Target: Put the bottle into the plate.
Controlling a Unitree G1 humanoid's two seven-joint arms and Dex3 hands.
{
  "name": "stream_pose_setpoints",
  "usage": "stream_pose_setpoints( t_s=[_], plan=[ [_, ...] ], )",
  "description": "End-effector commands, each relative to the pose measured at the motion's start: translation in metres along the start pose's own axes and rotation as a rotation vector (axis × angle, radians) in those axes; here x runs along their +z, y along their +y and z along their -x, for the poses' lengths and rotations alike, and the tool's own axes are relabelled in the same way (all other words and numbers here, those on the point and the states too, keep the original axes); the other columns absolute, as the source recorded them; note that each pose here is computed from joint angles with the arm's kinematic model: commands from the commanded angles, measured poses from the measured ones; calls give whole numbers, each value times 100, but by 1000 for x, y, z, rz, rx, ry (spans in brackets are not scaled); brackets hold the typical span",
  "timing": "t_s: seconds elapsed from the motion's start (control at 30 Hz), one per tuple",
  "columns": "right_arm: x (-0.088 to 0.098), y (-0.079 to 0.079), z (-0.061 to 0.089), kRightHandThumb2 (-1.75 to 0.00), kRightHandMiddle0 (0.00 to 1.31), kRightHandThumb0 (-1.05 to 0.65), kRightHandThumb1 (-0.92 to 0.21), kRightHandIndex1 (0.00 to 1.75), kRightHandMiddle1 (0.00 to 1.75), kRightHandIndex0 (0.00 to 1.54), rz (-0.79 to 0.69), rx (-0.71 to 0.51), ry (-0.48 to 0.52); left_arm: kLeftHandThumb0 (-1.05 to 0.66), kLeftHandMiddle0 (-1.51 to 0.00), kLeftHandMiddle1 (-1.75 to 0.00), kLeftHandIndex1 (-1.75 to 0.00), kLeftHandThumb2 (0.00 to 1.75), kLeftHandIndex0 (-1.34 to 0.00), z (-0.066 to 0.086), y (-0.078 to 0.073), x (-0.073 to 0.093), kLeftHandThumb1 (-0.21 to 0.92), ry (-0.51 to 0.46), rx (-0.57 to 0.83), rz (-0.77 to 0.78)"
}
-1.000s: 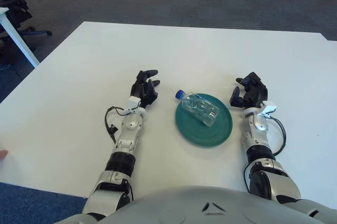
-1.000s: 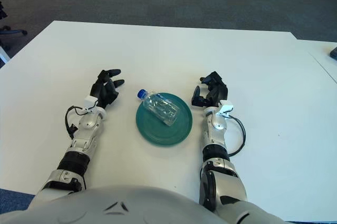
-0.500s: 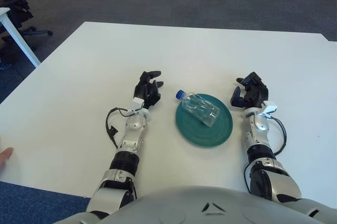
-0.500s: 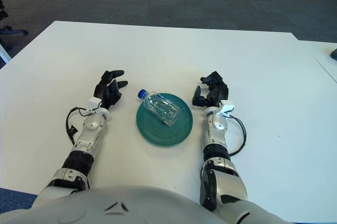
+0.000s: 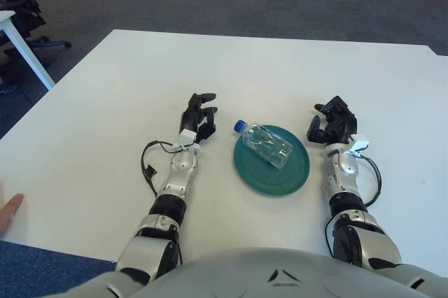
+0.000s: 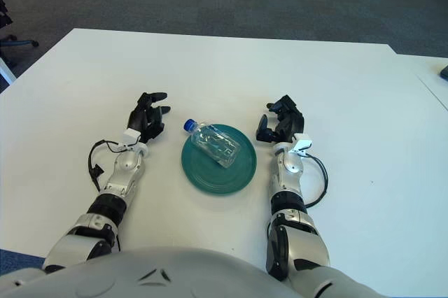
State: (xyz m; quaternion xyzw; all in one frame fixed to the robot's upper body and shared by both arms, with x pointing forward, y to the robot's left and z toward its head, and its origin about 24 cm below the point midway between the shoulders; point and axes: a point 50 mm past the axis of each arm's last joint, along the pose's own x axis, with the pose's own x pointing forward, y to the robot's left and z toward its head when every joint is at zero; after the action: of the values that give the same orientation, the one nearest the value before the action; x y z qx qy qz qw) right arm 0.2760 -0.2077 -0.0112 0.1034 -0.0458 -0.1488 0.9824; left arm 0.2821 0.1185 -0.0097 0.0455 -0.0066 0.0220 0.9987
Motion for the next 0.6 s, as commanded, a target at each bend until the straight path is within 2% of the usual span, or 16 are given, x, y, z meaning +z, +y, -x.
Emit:
stream_pose_setpoints(
  t_s=[0.0,0.27,0.33,0.37,0.4,0.43,0.47,0.53,0.57],
  plan=[
    [-39,-25,37,-172,79,0,13,149,175,97,0,-91,205,-66,-60,-83,-113,71,-42,16,2,-27,92,135,1,-34],
    [-36,-25,38,-170,78,-1,10,151,175,94,-20,-70,182,-68,-59,-81,-111,78,-40,18,2,-32,92,159,2,-39],
    [-36,-24,39,-167,75,-1,6,156,175,88,-19,-55,178,-68,-59,-81,-111,80,-39,19,2,-33,92,164,9,-36],
    [-35,-24,40,-161,69,-1,-2,163,174,80,-16,-48,177,-68,-59,-80,-110,81,-38,20,2,-33,92,167,13,-34],
    [-35,-24,40,-159,67,-1,-4,165,174,77,-3,-37,177,-67,-59,-80,-110,81,-38,20,2,-34,92,169,19,-31],
    [-35,-24,40,-133,56,-1,-25,162,171,65,6,-29,178,-67,-59,-80,-110,82,-37,21,2,-34,92,170,24,-29],
    [-35,-24,40,-114,48,-1,-40,159,168,56,15,-22,179,-66,-59,-80,-109,83,-37,21,2,-34,92,171,29,-26],
    [-34,-24,40,-85,39,-1,-60,155,165,46,33,-8,178,-66,-59,-80,-109,83,-37,22,3,-34,92,168,39,-20],
    [-34,-23,40,-73,33,-13,-72,139,168,38,42,-2,177,-65,-59,-80,-109,84,-36,22,3,-34,92,167,44,-17]
  ],
)
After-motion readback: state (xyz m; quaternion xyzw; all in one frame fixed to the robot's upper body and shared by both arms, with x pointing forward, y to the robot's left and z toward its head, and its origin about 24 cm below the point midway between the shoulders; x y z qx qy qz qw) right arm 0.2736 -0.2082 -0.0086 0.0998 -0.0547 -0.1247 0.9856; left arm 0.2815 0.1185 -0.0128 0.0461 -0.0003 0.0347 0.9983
